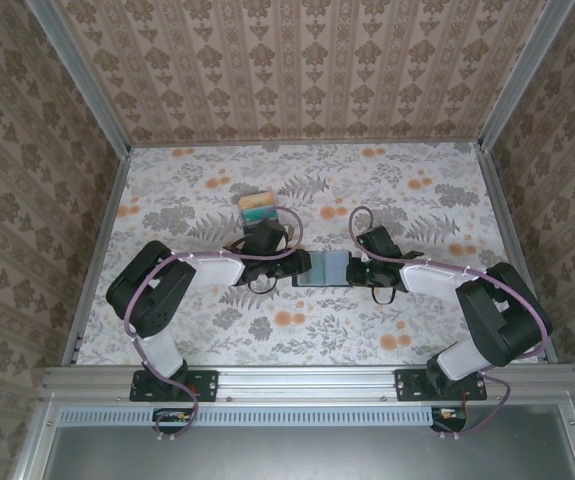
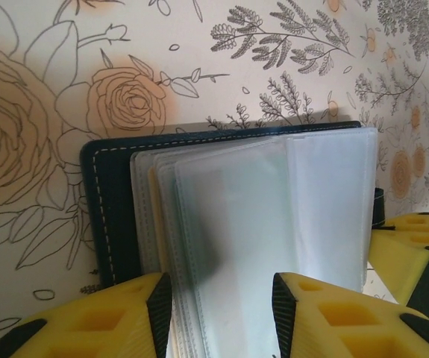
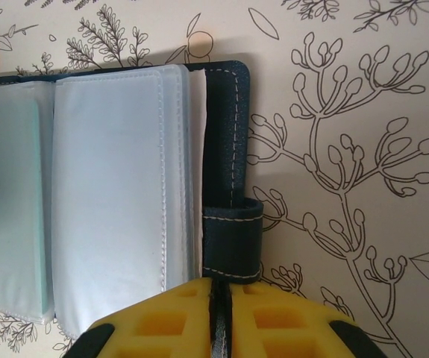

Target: Take the credit cards out of the card holder

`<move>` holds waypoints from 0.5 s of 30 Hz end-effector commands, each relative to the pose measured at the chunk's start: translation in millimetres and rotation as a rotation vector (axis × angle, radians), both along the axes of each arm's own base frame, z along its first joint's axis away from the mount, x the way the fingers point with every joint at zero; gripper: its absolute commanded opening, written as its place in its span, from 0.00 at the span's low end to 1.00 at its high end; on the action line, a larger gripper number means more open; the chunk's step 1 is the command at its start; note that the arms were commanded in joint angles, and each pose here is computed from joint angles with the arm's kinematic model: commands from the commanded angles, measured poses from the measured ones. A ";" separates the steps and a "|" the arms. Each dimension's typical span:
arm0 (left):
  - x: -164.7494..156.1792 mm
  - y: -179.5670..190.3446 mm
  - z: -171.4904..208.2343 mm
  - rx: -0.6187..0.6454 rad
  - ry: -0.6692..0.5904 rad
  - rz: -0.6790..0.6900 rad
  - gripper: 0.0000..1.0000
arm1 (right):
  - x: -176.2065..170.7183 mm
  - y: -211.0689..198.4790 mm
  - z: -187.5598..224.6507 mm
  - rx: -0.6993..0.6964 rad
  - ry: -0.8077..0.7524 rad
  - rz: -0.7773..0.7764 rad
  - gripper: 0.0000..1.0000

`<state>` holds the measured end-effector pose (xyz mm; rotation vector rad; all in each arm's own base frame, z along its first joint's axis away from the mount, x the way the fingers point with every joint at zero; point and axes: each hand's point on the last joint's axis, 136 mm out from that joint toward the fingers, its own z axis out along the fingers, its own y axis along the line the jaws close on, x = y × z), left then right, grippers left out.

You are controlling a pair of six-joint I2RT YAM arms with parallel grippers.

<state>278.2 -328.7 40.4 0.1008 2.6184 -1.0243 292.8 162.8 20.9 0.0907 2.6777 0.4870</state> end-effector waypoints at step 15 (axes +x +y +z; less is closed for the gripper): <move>1.9 -11.2 31.5 0.001 -0.062 -0.032 0.42 | 1.2 7.3 3.4 0.016 0.013 0.018 0.11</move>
